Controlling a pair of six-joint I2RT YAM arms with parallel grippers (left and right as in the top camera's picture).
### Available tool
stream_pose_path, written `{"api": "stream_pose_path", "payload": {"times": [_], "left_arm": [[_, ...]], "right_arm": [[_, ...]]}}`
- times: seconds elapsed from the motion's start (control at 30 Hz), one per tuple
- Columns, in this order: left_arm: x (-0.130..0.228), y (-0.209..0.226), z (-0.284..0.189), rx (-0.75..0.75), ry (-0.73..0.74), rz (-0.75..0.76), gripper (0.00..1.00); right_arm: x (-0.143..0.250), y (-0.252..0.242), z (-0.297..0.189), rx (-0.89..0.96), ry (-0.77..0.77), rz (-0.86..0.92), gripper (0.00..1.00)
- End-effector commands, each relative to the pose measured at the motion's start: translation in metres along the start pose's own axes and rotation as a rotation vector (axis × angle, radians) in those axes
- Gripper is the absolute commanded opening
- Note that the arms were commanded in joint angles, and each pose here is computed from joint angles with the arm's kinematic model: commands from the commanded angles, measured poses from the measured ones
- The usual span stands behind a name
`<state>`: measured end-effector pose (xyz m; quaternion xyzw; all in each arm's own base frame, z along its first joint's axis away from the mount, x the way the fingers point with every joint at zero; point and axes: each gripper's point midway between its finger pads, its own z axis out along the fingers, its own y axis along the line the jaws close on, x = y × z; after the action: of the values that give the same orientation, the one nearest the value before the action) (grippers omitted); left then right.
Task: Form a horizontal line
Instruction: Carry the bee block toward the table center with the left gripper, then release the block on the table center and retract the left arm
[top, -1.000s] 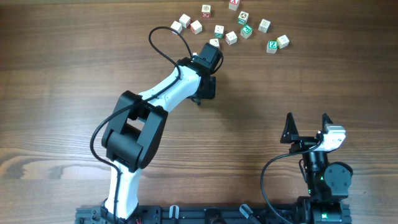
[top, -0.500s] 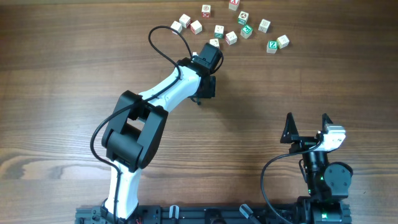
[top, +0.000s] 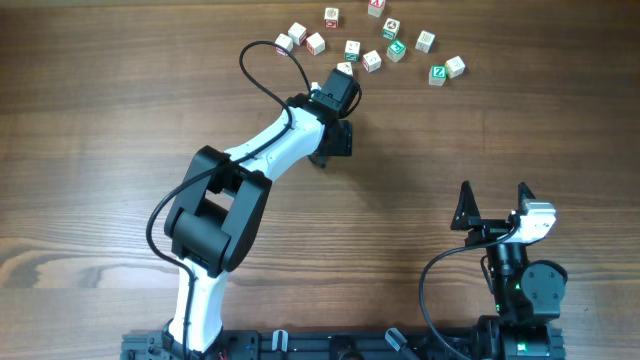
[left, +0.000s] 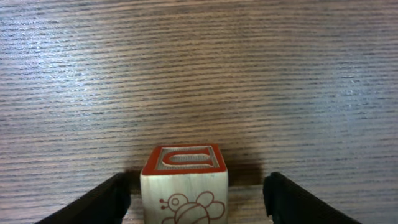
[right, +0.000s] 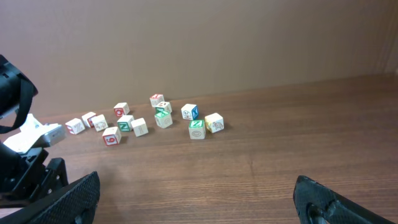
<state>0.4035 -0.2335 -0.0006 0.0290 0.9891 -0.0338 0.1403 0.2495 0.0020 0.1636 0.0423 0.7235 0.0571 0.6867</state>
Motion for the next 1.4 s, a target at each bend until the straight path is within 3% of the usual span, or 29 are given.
{"api": "stream_pose_path", "payload": {"times": [0.0, 0.07, 0.37, 0.43, 0.63, 0.87, 1.07, 1.37], "left_arm": [[0.043, 0.019, 0.038, -0.06, 0.145, -0.011, 0.79], [0.047, 0.021, 0.037, -0.068, 0.161, -0.009, 1.0], [0.101, 0.034, 0.017, -0.129, 0.39, 0.016, 1.0], [0.102, 0.029, 0.003, -0.126, 0.386, 0.032, 1.0], [0.055, 0.013, -0.123, 0.006, 0.108, 0.04, 1.0], [0.054, 0.085, -0.261, -0.158, -0.207, 0.012, 1.0], [0.089, 0.135, -0.315, -0.269, -0.27, 0.005, 1.0], [0.119, 0.18, -0.331, -0.485, -0.19, 0.06, 1.0]], "right_arm": [[0.0, 0.002, 0.0, -0.013, -0.002, 0.019, 1.0], [0.0, 0.002, 0.0, -0.013, -0.002, 0.019, 1.0], [0.0, 0.002, 0.0, -0.013, -0.002, 0.019, 1.0], [0.0, 0.002, 0.0, -0.013, -0.002, 0.019, 1.0], [0.0, 0.002, 0.0, -0.013, -0.002, 0.019, 1.0], [0.0, 0.002, 0.0, -0.013, -0.002, 0.019, 1.0], [0.0, 0.002, 0.0, -0.013, -0.002, 0.019, 1.0], [0.0, 0.002, 0.0, -0.013, -0.002, 0.019, 1.0]]}}
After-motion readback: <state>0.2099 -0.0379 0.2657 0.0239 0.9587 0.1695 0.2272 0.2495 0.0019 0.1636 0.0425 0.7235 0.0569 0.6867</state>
